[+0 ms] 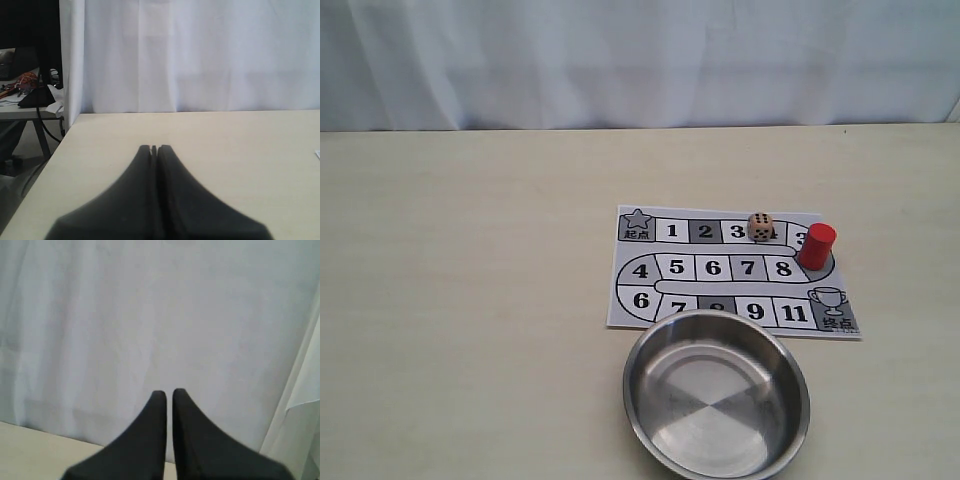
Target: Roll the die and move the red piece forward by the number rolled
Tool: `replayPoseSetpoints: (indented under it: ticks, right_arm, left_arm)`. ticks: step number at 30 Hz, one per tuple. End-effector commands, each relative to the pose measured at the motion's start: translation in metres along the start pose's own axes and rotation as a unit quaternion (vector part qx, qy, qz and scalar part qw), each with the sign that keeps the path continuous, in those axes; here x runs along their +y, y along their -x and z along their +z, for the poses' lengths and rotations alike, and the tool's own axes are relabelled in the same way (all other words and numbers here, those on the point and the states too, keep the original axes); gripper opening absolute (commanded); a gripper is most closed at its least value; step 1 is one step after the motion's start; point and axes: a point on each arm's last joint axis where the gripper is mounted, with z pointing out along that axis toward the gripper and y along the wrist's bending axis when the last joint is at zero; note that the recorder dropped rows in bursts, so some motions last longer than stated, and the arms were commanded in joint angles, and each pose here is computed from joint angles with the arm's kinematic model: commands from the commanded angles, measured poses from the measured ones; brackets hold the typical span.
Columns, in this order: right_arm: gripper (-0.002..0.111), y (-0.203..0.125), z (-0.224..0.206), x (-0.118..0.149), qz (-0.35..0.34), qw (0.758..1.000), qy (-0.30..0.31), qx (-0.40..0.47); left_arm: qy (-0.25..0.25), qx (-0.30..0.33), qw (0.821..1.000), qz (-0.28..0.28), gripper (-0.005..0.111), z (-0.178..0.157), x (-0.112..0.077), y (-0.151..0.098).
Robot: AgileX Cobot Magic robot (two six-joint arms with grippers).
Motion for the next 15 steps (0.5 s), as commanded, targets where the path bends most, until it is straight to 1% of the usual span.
replayPoseSetpoints:
  ticks: [1, 4, 9, 15]
  right_arm:
    - [0.004, -0.003, -0.004, 0.0, -0.004, 1.0, 0.005, 0.002]
    - [0.004, -0.005, -0.002, 0.0, -0.003, 1.0, 0.007, 0.008]
    - [0.004, -0.017, 0.019, -0.002, 0.006, 1.0, -0.002, 0.001]
    - [0.004, -0.051, 0.055, -0.004, 0.021, 1.0, -0.012, 0.015]
  left_arm:
    - [0.0, -0.009, 1.0, -0.001, 0.0, 0.0, 0.0, 0.003]
    - [0.0, -0.009, 1.0, -0.001, 0.0, 0.0, 0.0, 0.003]
    - [0.0, -0.009, 1.0, -0.001, 0.0, 0.0, 0.0, 0.003]
    - [0.0, -0.009, 1.0, -0.001, 0.0, 0.0, 0.0, 0.003]
